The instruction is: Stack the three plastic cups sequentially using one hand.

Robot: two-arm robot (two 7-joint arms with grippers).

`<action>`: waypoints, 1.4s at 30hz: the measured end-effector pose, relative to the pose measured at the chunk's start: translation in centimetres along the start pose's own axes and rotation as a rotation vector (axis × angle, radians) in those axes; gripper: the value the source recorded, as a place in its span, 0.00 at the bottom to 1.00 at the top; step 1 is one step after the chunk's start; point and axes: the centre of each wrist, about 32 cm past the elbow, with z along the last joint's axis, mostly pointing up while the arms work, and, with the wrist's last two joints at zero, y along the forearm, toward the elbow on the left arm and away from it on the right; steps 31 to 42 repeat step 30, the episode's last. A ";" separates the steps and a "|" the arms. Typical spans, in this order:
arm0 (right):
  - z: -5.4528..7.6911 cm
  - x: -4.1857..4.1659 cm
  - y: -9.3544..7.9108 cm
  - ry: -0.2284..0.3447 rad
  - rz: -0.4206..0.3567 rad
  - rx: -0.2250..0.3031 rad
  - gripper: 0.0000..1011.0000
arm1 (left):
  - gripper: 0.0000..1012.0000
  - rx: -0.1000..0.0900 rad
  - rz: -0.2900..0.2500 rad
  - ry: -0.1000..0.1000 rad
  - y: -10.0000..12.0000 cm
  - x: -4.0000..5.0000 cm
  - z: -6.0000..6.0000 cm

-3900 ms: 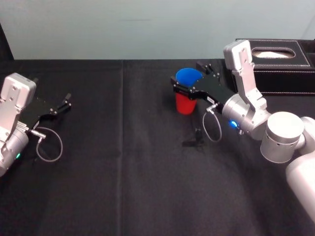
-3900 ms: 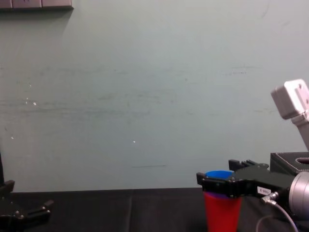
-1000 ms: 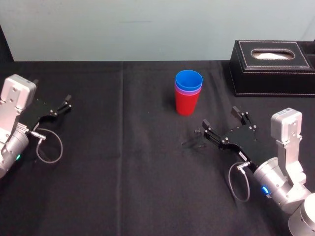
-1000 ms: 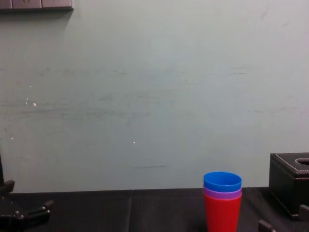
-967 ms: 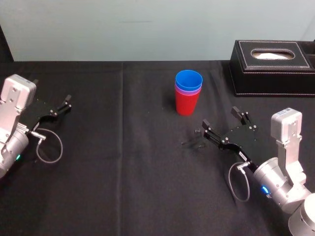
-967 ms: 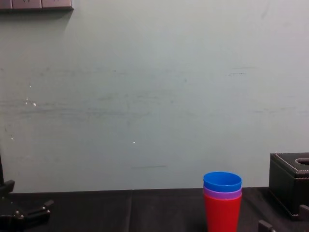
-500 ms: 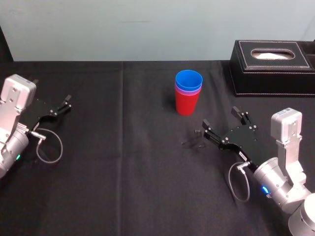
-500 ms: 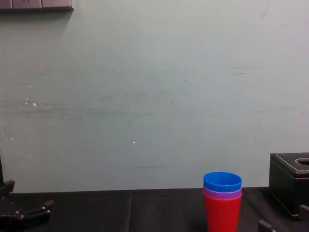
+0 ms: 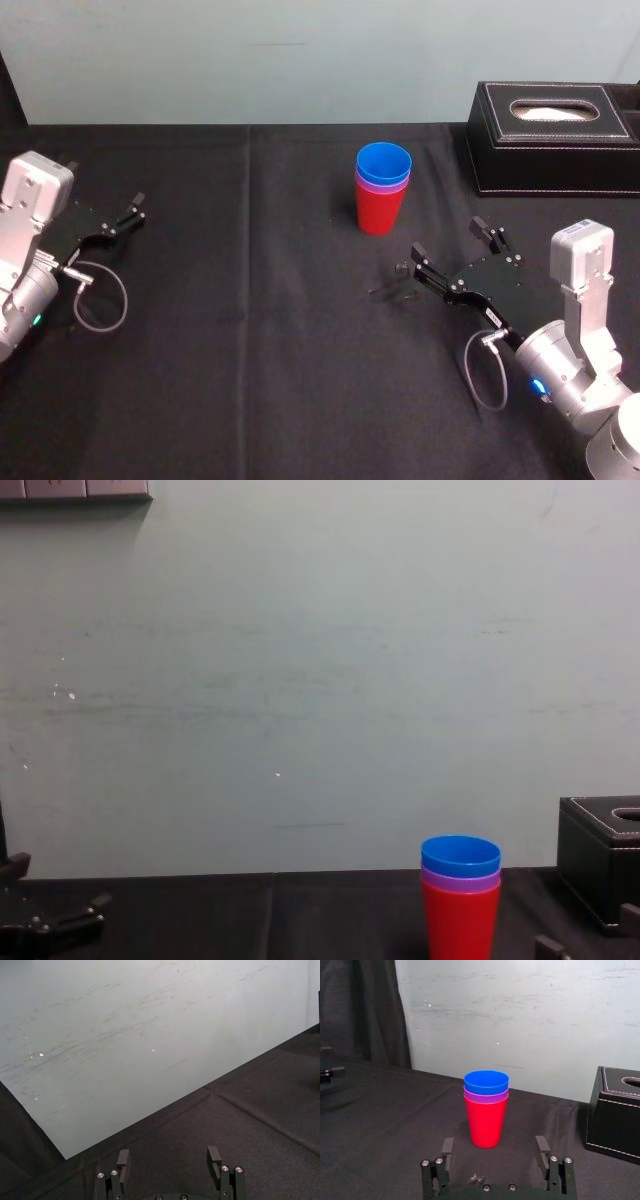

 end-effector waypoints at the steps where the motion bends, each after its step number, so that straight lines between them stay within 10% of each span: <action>1: 0.0 0.00 0.0 0.000 0.000 0.000 0.99 | 0.99 0.000 0.000 0.000 0.0 0.00 0.0; 42: 0.0 0.00 0.0 0.000 0.000 0.000 0.99 | 0.99 0.000 0.000 0.000 0.0 0.00 0.0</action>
